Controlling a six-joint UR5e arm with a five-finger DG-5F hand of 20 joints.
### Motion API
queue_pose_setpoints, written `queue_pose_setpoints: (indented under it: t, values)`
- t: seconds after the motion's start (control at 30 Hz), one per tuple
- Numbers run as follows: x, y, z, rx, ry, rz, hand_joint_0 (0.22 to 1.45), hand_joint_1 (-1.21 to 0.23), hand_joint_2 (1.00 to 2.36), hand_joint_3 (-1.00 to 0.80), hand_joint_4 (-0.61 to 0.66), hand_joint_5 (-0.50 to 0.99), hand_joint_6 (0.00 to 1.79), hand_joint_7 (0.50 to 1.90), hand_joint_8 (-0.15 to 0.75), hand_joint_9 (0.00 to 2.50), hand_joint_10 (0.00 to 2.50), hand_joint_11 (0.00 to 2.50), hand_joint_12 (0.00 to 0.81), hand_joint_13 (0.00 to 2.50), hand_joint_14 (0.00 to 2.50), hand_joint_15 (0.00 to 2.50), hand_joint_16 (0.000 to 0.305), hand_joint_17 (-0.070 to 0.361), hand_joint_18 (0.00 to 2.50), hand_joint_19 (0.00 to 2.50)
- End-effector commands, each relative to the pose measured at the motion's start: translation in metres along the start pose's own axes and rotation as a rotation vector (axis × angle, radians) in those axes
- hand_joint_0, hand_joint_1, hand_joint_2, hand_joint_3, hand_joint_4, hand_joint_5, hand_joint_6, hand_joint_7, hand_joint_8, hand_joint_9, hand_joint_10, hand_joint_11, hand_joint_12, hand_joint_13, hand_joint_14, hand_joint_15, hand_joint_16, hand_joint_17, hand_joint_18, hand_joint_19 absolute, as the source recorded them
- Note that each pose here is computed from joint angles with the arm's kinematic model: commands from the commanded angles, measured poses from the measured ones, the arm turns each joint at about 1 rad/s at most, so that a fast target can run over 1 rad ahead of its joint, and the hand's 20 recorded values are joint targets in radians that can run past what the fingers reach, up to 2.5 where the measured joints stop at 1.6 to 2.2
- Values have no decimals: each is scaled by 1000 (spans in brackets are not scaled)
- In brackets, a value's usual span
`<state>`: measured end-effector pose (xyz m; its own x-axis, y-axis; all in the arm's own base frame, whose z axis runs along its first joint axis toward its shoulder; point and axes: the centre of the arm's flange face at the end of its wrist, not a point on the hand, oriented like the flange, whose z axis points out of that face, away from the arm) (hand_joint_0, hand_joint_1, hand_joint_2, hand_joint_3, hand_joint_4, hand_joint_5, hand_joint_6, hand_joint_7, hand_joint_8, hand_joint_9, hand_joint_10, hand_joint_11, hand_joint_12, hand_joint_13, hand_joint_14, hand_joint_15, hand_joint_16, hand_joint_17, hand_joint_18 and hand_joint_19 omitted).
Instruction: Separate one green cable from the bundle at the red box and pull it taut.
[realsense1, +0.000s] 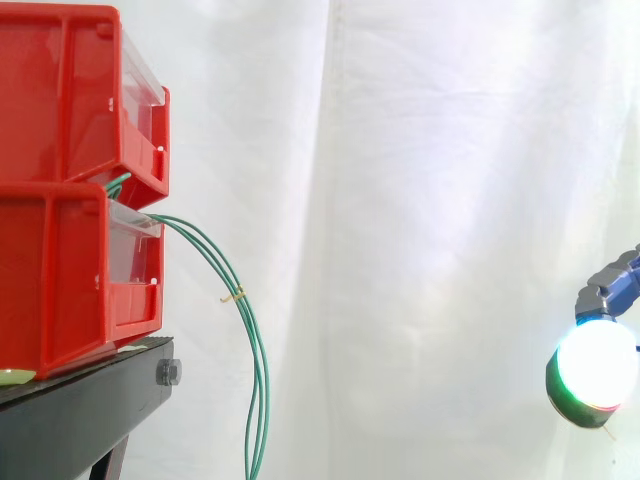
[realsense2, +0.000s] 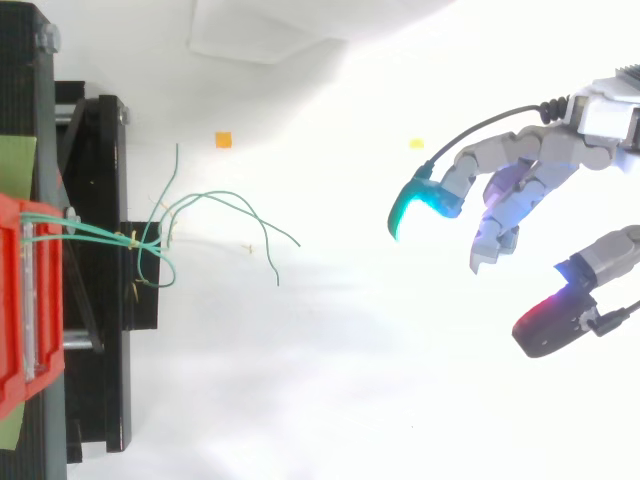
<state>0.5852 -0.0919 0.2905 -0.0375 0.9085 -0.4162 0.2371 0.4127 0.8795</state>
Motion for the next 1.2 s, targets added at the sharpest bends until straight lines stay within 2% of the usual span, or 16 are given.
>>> queue_pose_setpoints:
  t: [0.0,0.2,0.43,0.73,1.17]
  values:
    - [0,-1,0,3,0,-10,539,-685,1000,-500,136,-188,502,725,191,877,12,570,304,986,18,566,34,75,581,606]
    - [0,0,0,0,0,-15,536,-682,1000,-500,134,-189,502,724,194,875,12,569,308,988,19,565,34,76,581,606]
    - [0,1,0,-2,1,-45,535,-682,1000,-500,138,-190,502,724,195,875,12,560,307,989,19,569,34,76,581,606]
    - [0,0,0,-1,2,-49,535,-682,1000,-500,132,-188,502,721,188,878,14,567,308,991,18,567,34,76,580,606]
    - [3,-5,-5,46,26,-57,539,-686,1000,-500,135,-185,502,722,186,910,12,564,309,1047,16,566,33,75,583,605]
